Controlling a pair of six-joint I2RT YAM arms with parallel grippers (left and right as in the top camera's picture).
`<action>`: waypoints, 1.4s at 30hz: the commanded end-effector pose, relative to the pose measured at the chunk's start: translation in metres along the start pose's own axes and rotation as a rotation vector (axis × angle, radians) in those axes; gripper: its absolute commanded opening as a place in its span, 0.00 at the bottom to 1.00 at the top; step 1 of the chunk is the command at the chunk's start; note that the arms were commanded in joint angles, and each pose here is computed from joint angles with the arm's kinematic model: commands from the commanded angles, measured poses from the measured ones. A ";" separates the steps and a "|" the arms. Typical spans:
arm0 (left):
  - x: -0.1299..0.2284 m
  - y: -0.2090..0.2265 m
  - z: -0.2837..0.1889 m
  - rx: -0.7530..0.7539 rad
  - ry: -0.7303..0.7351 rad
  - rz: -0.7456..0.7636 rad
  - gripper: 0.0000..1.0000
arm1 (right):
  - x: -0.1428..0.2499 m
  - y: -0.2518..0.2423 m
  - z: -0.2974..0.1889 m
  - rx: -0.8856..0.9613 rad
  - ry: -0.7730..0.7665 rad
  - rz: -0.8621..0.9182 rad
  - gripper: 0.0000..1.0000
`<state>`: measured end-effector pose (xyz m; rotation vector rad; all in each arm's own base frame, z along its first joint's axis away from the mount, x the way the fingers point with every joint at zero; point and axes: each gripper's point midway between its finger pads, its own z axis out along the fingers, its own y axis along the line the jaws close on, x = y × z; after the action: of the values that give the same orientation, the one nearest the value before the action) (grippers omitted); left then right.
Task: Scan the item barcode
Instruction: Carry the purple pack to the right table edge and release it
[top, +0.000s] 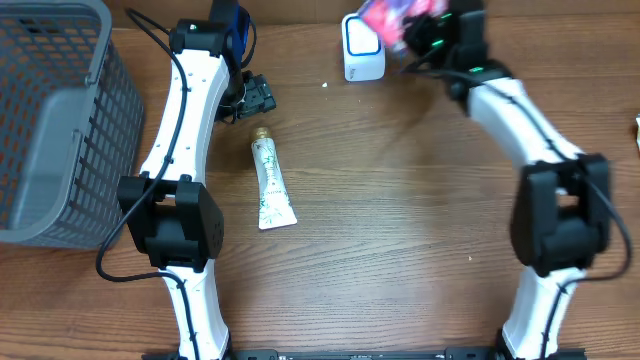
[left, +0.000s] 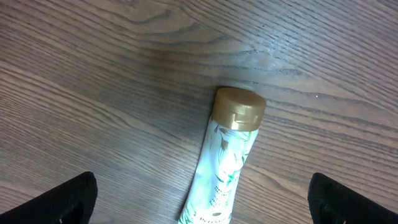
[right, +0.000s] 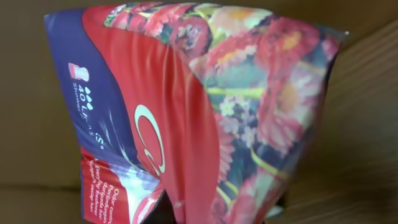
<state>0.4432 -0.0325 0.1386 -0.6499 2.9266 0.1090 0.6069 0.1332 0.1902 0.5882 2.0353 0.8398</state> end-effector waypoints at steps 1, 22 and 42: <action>0.001 0.001 0.000 0.000 0.002 -0.003 1.00 | -0.116 -0.003 -0.087 0.015 -0.220 0.013 0.04; 0.001 0.001 0.000 0.000 0.002 -0.003 1.00 | -0.173 -0.359 -0.351 0.908 -0.388 0.618 0.04; 0.001 0.001 0.000 0.000 0.002 -0.003 1.00 | -0.157 -0.415 -0.393 1.070 -0.377 0.648 0.42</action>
<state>0.4432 -0.0325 0.1386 -0.6499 2.9266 0.1090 0.3291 -0.3765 0.1388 1.8756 1.8070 -0.0903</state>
